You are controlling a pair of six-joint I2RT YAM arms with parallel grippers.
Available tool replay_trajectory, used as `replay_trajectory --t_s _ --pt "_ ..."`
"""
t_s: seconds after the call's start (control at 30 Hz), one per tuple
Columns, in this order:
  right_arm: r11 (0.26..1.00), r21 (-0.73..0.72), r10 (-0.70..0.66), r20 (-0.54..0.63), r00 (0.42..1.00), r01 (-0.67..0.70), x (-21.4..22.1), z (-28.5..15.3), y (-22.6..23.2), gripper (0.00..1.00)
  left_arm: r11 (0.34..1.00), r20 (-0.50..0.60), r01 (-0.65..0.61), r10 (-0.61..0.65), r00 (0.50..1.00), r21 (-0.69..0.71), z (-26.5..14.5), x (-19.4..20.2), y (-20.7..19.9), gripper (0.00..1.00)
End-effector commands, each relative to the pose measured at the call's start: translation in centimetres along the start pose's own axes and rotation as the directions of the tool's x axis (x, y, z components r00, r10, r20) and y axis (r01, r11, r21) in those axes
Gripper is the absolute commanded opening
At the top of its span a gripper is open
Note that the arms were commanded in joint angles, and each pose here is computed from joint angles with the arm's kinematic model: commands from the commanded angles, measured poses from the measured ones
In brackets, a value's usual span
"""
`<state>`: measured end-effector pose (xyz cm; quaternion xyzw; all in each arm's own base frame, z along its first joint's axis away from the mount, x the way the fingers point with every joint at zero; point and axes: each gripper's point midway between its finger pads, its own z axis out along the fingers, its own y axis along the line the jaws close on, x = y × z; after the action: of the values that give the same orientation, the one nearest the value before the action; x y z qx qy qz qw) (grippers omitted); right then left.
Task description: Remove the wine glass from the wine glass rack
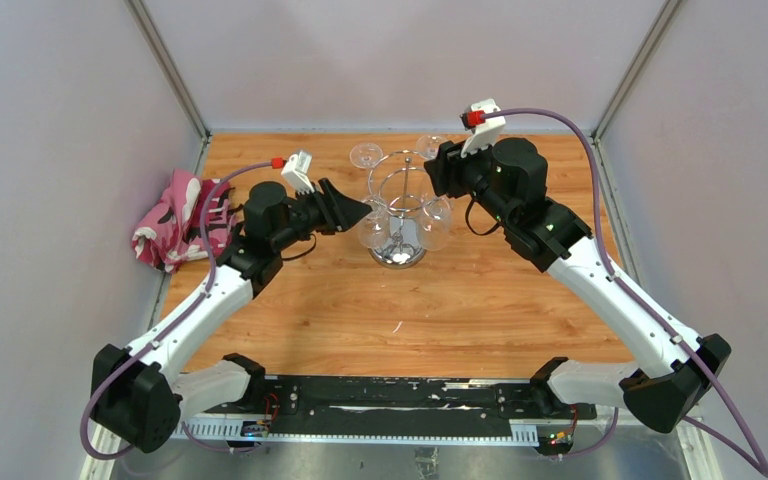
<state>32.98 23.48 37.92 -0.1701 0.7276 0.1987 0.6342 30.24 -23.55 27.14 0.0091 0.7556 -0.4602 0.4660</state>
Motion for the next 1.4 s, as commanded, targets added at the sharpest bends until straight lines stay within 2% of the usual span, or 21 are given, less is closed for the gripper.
replay_trajectory --t_s 0.0,0.47,0.9,1.37 --pt "1.000 0.000 0.015 0.014 1.000 -0.015 -0.1 0.1 -0.2 0.50 0.999 0.011 0.006 -0.006 1.000 0.040 0.2 0.3 -0.8 0.49" --pt "1.000 -0.012 0.021 0.013 1.000 -0.020 0.0 0.4 0.0 0.49 0.993 0.013 0.054 -0.056 0.998 0.100 0.7 0.5 -2.4 0.45" --pt "1.000 -0.008 0.022 0.021 1.000 -0.022 -0.2 0.0 0.0 0.48 0.993 -0.089 0.091 -0.084 0.992 0.078 1.3 3.7 -0.6 0.38" --pt "0.999 -0.021 0.028 0.023 0.999 -0.028 -0.1 0.0 0.2 0.48 0.997 -0.110 0.045 -0.037 0.993 0.067 0.8 3.5 -0.9 0.31"
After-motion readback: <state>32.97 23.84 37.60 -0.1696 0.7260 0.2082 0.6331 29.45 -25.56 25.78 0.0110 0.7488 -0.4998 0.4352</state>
